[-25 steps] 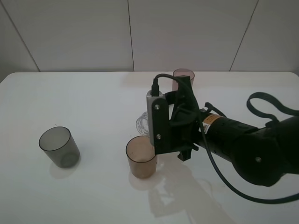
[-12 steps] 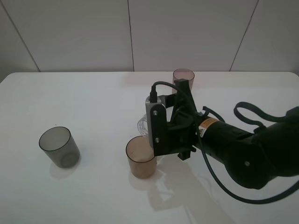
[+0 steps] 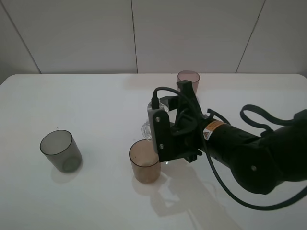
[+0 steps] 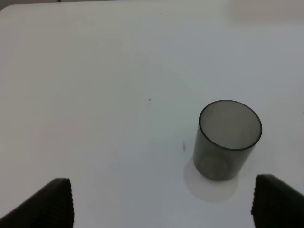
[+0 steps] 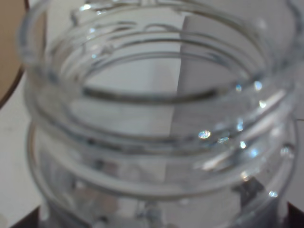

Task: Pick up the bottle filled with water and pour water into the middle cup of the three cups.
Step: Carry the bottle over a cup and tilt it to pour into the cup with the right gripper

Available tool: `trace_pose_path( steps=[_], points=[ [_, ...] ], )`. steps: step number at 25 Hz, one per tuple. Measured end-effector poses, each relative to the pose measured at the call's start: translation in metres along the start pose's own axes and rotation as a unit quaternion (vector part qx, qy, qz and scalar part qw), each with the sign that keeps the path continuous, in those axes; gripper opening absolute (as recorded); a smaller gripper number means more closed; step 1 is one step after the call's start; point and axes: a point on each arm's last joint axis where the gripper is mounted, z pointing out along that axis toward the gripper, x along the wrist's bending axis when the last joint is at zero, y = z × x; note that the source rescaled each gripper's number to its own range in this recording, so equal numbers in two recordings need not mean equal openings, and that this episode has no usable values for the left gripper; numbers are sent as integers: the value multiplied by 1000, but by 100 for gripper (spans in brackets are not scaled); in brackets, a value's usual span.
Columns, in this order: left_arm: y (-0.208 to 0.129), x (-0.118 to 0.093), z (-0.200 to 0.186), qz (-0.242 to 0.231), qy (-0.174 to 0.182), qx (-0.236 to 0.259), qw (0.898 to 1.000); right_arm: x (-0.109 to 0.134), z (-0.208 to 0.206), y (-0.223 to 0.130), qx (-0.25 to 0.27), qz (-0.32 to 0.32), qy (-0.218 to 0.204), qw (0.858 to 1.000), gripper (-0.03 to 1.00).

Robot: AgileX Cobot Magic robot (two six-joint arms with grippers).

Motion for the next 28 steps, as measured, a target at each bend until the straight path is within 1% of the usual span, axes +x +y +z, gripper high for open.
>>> trace_pose_path(
  steps=[7,12,20,28],
  points=[
    [0,0,0,0,0,0,1000,-1,0,0,1,-34,-5,999,0],
    [0,0,0,0,0,0,1000,4,3,-1,4,-62,0,998,0],
    [0,0,0,0,0,0,1000,2,4,-1,10,-71,-22,997,0],
    [0,0,0,0,0,0,1000,0,4,-1,12,-94,-30,995,0]
  ],
)
